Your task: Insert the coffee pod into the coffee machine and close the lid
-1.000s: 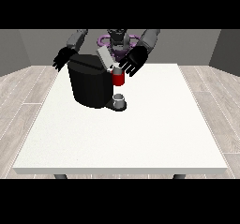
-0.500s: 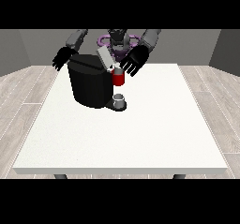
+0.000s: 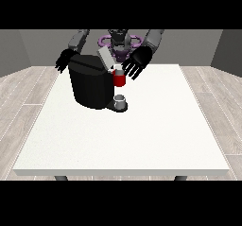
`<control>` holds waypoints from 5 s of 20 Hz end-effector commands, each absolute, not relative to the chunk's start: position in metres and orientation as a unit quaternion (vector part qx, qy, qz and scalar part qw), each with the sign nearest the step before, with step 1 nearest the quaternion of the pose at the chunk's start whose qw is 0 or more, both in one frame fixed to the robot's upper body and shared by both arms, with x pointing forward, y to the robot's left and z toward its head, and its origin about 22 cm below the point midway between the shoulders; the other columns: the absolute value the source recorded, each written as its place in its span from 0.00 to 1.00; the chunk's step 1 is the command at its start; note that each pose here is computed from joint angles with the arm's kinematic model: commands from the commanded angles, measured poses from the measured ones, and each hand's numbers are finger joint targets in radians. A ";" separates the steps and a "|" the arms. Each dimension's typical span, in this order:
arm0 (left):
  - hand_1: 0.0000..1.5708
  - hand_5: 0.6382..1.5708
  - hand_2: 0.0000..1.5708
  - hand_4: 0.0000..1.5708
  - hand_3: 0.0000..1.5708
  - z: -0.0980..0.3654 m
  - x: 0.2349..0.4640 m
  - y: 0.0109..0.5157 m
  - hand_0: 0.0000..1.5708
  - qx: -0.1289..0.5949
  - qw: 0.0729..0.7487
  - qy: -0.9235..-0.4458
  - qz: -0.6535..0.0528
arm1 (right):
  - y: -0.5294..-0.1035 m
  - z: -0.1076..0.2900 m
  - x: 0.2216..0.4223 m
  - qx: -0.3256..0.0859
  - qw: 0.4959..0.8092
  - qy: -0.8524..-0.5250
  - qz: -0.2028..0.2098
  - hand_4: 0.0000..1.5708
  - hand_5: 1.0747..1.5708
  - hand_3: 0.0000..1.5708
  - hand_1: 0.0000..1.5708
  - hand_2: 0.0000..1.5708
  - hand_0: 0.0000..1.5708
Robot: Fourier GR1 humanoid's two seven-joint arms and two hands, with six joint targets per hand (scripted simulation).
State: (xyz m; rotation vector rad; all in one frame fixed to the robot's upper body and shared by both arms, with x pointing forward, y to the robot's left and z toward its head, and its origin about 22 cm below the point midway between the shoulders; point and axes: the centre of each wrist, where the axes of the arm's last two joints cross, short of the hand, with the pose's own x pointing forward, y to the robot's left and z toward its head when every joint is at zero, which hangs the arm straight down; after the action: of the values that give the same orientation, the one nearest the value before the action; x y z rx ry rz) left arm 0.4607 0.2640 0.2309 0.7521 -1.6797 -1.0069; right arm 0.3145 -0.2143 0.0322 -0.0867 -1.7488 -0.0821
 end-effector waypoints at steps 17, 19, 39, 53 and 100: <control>0.00 1.00 0.00 0.00 0.00 0.218 0.457 0.270 0.00 0.309 0.499 -0.660 -0.468 | -0.238 0.007 0.307 -0.054 0.669 -0.739 -0.052 0.26 1.00 0.00 0.00 0.00 0.00; 0.00 1.00 0.00 0.00 0.00 0.187 0.457 0.237 0.00 0.294 0.519 -0.660 -0.457 | -0.238 -0.015 0.298 -0.062 0.683 -0.724 -0.071 0.25 1.00 0.00 0.00 0.00 0.00; 0.00 1.00 0.00 0.14 0.00 0.000 0.387 0.271 0.00 -0.009 0.712 -0.687 -0.146 | -0.276 -0.015 0.263 -0.086 0.725 -0.683 -0.038 0.22 1.00 0.00 0.00 0.00 0.00; 0.00 1.00 0.00 0.00 0.00 -0.018 0.360 0.268 0.00 -0.065 0.722 -0.684 -0.084 | -0.275 0.052 0.300 -0.026 0.669 -0.741 0.054 0.00 1.00 0.00 0.00 0.00 0.00; 0.00 1.00 0.00 0.00 0.00 0.028 0.304 0.264 0.00 -0.026 0.662 -0.747 -0.062 | -0.220 0.079 0.395 0.006 0.647 -0.751 0.131 0.00 1.00 0.00 0.00 0.00 0.00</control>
State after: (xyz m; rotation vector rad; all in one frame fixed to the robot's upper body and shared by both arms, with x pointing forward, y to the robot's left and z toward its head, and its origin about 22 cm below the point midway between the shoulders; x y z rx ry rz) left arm 0.3060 0.2656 0.0262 -0.0631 -1.6960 -0.1360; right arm 0.3882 -0.2170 0.0797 0.0146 -1.7507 0.2829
